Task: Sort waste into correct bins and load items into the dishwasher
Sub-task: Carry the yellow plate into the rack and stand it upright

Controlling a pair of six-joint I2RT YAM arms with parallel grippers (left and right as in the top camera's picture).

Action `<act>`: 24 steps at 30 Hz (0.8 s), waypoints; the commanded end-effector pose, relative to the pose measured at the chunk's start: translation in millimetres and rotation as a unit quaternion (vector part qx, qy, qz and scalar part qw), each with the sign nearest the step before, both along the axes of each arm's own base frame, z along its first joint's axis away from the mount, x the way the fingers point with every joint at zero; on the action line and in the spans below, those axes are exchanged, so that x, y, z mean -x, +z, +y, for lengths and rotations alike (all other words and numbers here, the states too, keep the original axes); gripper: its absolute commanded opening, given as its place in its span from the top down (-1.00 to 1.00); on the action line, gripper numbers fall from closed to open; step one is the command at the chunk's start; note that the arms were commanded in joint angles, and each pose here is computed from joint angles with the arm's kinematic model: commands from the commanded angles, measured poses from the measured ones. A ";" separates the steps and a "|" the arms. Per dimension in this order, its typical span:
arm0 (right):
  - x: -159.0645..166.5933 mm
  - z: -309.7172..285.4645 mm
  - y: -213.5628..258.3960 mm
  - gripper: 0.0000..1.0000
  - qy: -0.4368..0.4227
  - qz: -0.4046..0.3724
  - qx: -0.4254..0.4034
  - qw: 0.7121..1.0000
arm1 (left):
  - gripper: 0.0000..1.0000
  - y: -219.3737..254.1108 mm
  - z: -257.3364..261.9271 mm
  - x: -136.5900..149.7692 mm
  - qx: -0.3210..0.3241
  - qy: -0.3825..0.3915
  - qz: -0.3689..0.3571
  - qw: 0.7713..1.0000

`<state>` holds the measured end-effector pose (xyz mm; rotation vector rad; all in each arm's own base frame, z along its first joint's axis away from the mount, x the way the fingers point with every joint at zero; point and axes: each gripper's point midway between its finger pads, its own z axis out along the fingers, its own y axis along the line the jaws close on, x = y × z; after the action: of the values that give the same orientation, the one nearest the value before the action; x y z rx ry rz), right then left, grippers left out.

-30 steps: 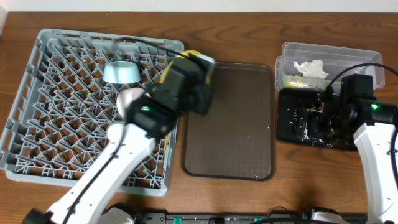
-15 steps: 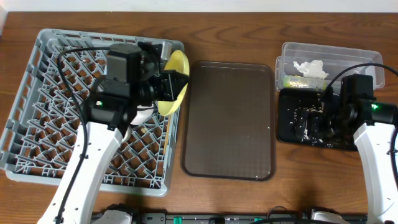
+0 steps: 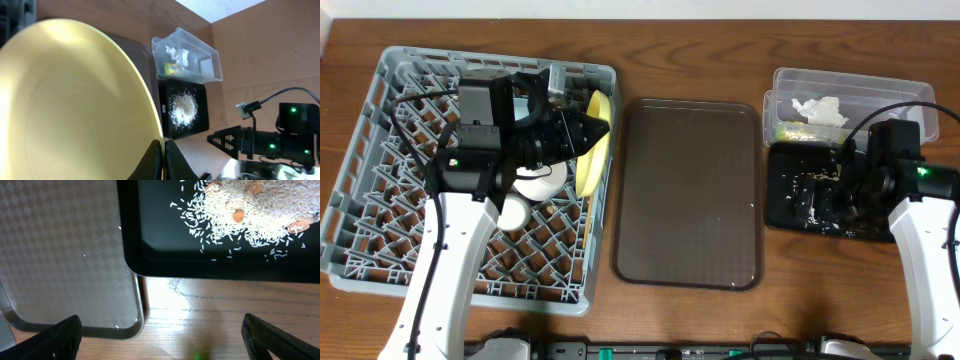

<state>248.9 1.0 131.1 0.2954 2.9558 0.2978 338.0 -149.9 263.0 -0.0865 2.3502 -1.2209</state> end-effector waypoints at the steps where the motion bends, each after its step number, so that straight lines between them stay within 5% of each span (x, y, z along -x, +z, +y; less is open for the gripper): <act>1: -3.0 -3.5 6.5 -0.99 -0.002 -0.013 0.005 1.000 | 0.88 -7.4 -5.6 1.0 0.026 -0.014 0.032 0.999; 17: -3.0 -3.5 6.5 -0.99 -0.002 -0.013 0.005 1.000 | 0.88 -70.3 20.5 -22.2 -0.012 0.031 0.116 0.993; 18: -3.0 -3.5 6.5 -0.99 -0.002 -0.013 0.005 1.000 | 0.81 -70.4 22.1 -22.8 -0.016 0.030 0.110 0.993; 21: -3.0 -3.5 6.5 -0.99 -0.002 -0.013 0.005 1.000 | -0.16 -70.2 25.4 -23.7 -0.021 0.028 0.101 0.994; 24: -3.0 -3.5 6.5 -0.99 -0.002 -0.013 0.005 1.000 | -0.33 -70.8 25.7 -23.5 -0.022 0.028 0.102 0.994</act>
<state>249.0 1.0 131.1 0.2954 2.9554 0.2978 361.4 -126.8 192.8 -0.3031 2.5340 -1.2054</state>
